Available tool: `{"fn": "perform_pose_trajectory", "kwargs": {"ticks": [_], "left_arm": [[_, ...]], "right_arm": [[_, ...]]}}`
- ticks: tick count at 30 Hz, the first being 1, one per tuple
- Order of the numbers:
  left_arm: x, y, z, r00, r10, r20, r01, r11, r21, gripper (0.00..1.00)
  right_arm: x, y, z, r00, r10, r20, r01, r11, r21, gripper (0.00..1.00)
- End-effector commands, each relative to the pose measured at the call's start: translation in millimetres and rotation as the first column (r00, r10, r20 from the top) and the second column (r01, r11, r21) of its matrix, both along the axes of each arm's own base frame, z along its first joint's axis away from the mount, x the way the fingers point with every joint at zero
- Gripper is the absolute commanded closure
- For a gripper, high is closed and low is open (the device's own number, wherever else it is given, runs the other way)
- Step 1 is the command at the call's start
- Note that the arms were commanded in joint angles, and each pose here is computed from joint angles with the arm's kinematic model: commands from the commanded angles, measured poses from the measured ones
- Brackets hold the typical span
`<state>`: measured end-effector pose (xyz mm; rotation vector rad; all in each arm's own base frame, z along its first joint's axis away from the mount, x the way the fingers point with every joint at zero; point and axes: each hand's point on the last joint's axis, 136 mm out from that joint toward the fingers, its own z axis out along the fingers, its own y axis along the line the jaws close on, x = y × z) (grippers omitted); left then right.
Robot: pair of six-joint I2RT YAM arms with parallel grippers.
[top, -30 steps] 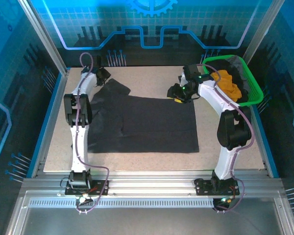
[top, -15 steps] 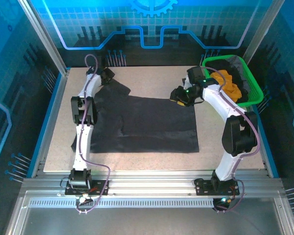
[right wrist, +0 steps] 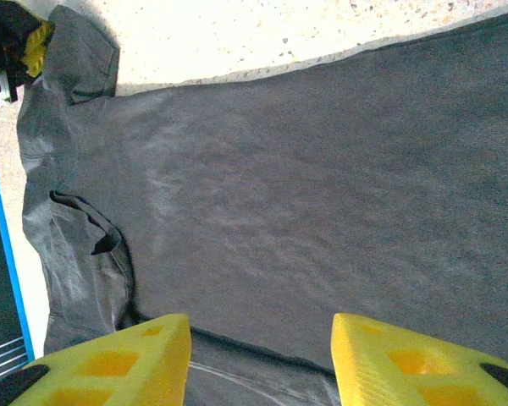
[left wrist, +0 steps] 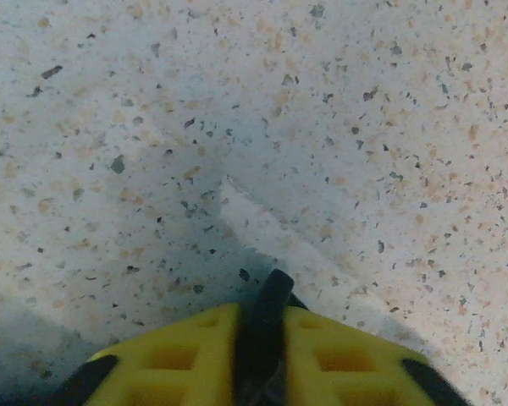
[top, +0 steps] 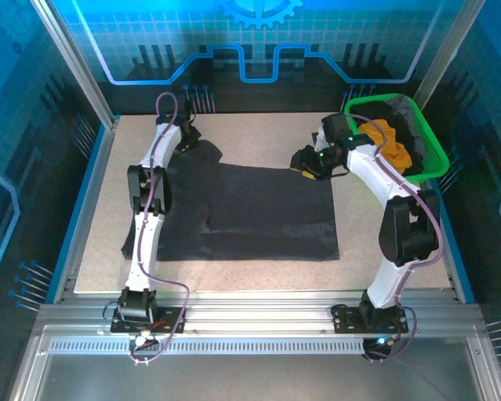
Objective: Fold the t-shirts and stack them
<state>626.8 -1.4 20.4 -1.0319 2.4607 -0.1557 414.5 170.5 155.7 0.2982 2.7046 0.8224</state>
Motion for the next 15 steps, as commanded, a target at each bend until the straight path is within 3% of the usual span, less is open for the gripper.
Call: {"fn": "perform_pose_trajectory", "kwargs": {"ticks": [1, 3, 10, 15], "left_arm": [[-59, -16, -44, 0.961, -0.048, -0.273, 0.039, 0.998, -0.039, 0.91], [-52, -17, -34, 0.969, -0.057, -0.239, 0.051, 0.998, -0.031, 1.0], [-31, -30, 58, 0.997, -0.067, -0.031, 0.066, 0.997, -0.028, 1.0], [-45, -43, 75, 0.998, -0.059, -0.007, 0.057, 0.988, -0.144, 1.0]], "right_arm": [[7, -11, -7, 1.0, -0.024, -0.002, 0.024, 1.0, -0.016, 0.51], [12, -21, -12, 0.998, -0.055, -0.001, 0.055, 0.996, -0.07, 0.52], [43, -80, -60, 0.959, -0.281, -0.041, 0.256, 0.917, -0.305, 0.59], [70, -117, -88, 0.922, -0.385, -0.048, 0.319, 0.823, -0.47, 0.6]]}}
